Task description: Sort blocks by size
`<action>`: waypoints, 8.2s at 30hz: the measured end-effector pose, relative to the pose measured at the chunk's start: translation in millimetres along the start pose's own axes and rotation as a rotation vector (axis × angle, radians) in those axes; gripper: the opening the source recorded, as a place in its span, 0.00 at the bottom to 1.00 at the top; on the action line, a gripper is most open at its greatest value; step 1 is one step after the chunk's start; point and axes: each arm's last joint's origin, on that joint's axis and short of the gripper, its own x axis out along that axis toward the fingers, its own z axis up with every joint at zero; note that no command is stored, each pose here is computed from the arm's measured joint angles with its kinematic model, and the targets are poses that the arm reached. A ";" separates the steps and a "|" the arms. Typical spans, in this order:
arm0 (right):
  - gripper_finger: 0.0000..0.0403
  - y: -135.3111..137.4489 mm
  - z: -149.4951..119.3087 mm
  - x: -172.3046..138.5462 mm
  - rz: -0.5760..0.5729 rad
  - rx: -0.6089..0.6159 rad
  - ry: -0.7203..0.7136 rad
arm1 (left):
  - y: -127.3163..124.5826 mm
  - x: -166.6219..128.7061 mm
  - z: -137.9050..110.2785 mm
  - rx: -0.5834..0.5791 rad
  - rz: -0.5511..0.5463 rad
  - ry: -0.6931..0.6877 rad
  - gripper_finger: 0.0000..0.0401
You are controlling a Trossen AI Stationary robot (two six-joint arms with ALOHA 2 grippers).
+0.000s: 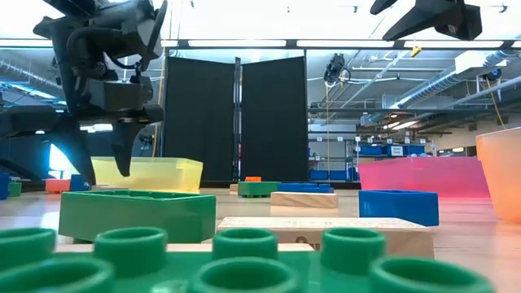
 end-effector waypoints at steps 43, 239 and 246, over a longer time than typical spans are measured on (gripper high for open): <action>0.48 4.1 1.3 -0.1 0.036 0.088 -0.010 | 121.6 -47.4 -36.5 -0.331 0.162 0.072 0.24; 0.27 -288.1 184.6 39.8 -0.648 0.392 0.302 | 85.5 -128.5 -77.7 -1.337 0.278 -0.842 0.89; 0.27 -319.9 151.5 74.5 -0.681 0.446 0.414 | 87.8 -131.6 -76.2 -1.324 0.293 -0.885 0.89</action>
